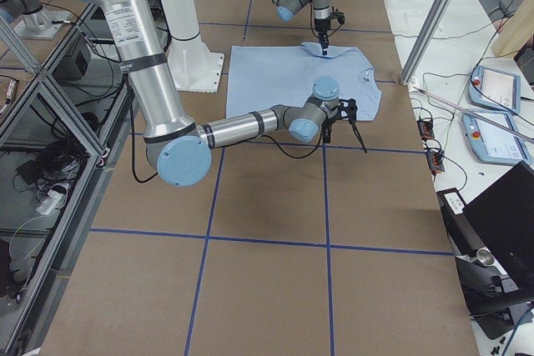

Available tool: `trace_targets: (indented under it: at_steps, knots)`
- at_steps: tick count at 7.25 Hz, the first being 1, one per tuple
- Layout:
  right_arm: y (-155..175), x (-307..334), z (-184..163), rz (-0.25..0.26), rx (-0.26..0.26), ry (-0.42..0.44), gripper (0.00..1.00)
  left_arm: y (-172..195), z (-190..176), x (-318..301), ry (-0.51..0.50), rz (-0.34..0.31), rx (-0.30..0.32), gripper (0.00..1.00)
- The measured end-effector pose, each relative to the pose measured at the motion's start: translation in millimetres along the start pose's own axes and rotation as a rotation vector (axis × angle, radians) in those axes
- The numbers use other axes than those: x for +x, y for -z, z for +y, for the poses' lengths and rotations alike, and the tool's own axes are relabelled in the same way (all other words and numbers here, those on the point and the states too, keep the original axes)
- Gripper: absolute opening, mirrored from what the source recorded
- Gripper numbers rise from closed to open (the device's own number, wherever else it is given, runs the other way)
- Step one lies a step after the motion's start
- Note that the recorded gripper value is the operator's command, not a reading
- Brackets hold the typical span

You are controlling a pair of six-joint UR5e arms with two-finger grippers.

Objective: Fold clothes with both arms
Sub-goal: 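Fold the sleeve inward over the shirt body with the left gripper, then release the sleeve with the left gripper while the right gripper moves to the hem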

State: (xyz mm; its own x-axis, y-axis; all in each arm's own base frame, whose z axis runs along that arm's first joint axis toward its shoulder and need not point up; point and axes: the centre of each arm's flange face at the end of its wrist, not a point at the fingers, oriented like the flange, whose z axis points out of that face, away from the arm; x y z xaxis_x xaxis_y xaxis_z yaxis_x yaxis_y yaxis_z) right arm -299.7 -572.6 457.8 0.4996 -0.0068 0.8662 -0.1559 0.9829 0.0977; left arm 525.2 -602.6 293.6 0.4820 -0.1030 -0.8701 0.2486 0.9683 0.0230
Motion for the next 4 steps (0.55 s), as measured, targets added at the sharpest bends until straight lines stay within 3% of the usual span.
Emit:
trace_targets:
  at_steps: [1, 2, 3, 4]
  knots:
    - [-1, -1, 0, 0.0, -0.001, 0.0, 1.0, -5, -6, 12, 0.009, -0.001, 0.014, 0.0]
    - [-2, -2, 0, 0.0, -0.002, 0.001, 1.0, -9, -11, 21, 0.017, 0.005, 0.026, 0.07]
    - [-2, -2, 0, 0.001, -0.003, 0.001, 1.0, -12, -12, 27, 0.024, 0.014, 0.031, 0.88]
    - [-3, -3, 1, -0.001, -0.004, 0.001, 1.0, -13, -11, 31, 0.026, 0.02, 0.032, 0.93]
